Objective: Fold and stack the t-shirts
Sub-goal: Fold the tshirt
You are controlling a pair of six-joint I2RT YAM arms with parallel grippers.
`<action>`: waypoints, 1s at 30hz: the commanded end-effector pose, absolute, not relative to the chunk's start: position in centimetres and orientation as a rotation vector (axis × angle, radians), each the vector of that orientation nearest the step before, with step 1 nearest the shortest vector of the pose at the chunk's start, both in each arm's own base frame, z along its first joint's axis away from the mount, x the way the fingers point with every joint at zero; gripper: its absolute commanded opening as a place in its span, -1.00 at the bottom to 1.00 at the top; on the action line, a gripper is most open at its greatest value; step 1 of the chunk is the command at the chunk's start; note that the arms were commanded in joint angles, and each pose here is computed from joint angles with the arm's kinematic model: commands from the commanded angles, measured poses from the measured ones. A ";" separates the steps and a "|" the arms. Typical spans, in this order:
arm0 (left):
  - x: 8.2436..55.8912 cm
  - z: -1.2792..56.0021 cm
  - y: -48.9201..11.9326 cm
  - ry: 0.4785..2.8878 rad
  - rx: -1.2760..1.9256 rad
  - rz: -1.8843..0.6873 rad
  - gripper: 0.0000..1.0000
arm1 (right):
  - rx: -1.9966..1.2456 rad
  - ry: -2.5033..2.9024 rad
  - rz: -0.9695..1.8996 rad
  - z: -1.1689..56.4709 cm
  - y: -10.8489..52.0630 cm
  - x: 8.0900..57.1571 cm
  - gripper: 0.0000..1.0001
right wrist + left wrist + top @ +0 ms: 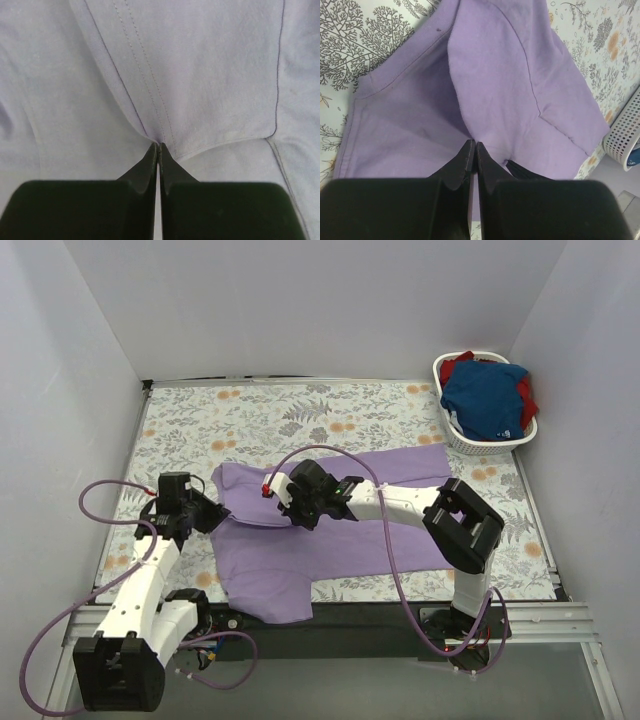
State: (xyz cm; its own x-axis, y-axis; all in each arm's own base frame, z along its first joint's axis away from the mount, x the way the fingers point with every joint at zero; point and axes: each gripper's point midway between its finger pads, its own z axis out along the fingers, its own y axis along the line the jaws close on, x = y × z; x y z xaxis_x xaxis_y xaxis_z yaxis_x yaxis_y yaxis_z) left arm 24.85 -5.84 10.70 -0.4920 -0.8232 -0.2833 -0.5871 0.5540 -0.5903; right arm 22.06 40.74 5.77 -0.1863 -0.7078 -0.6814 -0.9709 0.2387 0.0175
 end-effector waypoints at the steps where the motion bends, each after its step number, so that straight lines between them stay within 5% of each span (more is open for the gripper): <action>1: 24.2 11.4 -5.9 2.244 -1.159 -0.579 -1.00 | -1.546 1.904 0.653 8.2 40.9 21.8 -0.97; 12: 22.1 10.2 -7.4 2.318 -1.178 -0.642 -0.97 | -1.601 1.946 0.621 5.9 40.0 21.4 -0.97; 17: 22.3 9.2 -6.7 2.319 -1.181 -0.582 -0.59 | -1.633 1.974 0.656 4.3 40.2 20.8 -0.97; 19: 23.9 10.6 -5.2 2.252 -1.164 -0.497 -0.12 | -1.640 1.973 0.663 4.1 40.3 20.7 -0.97; 22: 26.9 12.0 -3.7 2.192 -1.136 -0.415 0.27 | -1.647 1.968 0.662 4.0 40.3 20.7 -0.97; 30: 36.2 10.6 -2.5 2.190 -1.071 -0.357 0.27 | -1.656 1.953 0.695 4.2 40.7 20.4 -0.97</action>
